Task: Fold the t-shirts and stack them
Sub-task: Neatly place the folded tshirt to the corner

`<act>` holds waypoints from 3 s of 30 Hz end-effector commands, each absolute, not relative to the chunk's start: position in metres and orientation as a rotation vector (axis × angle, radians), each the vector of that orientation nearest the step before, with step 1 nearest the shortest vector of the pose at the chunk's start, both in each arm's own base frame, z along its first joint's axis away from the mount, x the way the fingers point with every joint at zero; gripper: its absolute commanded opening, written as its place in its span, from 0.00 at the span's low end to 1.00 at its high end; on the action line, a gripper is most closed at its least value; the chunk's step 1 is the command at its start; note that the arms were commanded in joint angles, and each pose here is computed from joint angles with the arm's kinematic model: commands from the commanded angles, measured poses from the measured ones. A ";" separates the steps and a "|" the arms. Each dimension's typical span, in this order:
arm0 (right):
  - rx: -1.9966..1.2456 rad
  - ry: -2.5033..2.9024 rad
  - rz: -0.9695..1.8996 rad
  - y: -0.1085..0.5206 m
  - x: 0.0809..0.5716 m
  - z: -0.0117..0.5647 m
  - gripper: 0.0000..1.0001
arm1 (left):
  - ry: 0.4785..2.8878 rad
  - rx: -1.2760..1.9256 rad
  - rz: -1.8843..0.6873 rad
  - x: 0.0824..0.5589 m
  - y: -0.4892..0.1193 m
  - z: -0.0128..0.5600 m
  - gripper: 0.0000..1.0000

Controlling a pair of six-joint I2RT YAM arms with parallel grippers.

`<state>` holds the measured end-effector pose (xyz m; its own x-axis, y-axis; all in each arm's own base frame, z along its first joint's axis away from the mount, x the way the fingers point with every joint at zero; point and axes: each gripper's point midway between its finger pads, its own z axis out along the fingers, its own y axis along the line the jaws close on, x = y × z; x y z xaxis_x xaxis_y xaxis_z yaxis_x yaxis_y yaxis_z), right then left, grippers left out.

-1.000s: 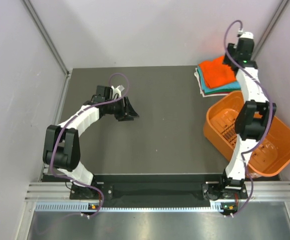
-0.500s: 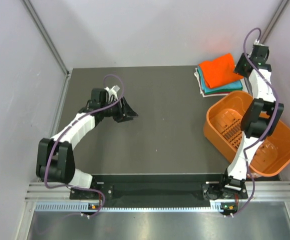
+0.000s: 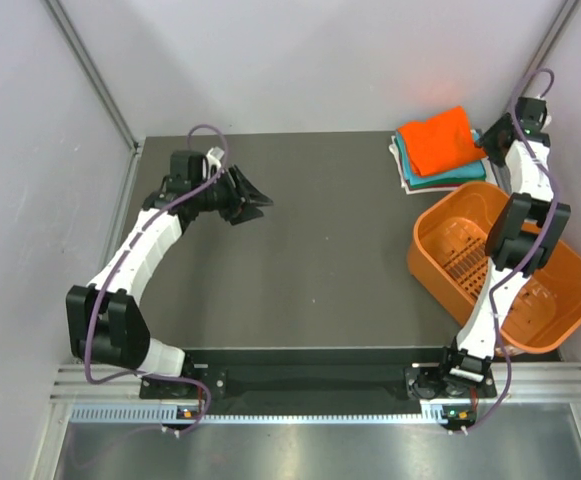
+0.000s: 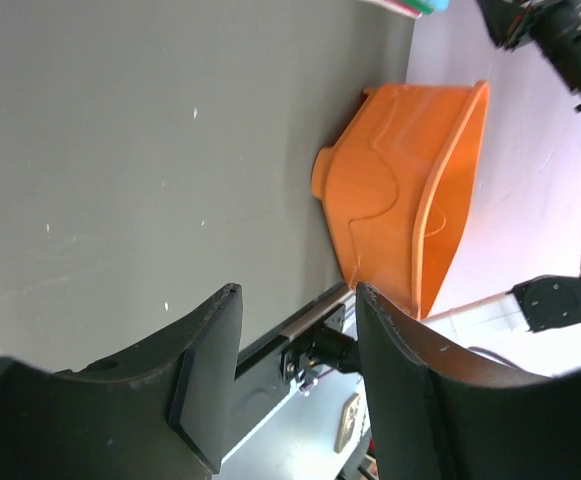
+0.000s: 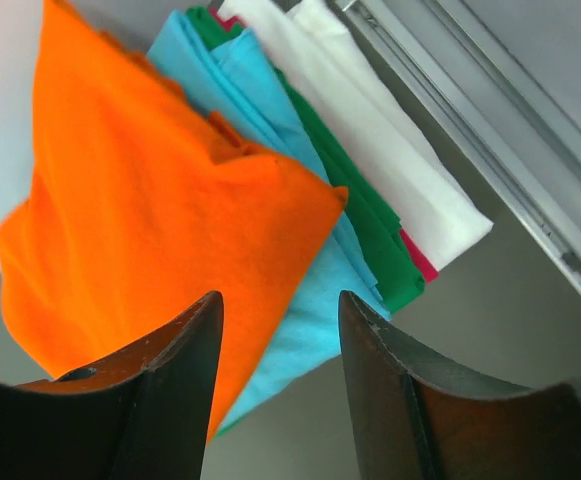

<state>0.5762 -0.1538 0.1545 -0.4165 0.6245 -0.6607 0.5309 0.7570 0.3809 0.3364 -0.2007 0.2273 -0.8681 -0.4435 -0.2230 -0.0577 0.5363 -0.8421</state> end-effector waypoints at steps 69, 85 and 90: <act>1.435 1.822 0.203 -0.169 0.561 0.140 0.01 | 2.456 -0.521 -1.250 0.389 -0.178 0.225 0.52; 1.483 1.876 0.111 -0.172 0.541 0.132 0.03 | 2.439 -0.531 -1.250 0.396 -0.178 0.232 0.52; 1.496 1.873 0.128 -0.168 0.539 0.131 0.01 | 2.428 -0.520 -1.247 0.396 -0.178 0.237 0.52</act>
<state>0.5540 -0.1665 0.0979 -0.0880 0.8915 -0.4444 0.8038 0.3270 0.4969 0.3884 -0.1790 0.2172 -0.8769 -0.4695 -0.1029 -0.2019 0.5541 -0.8076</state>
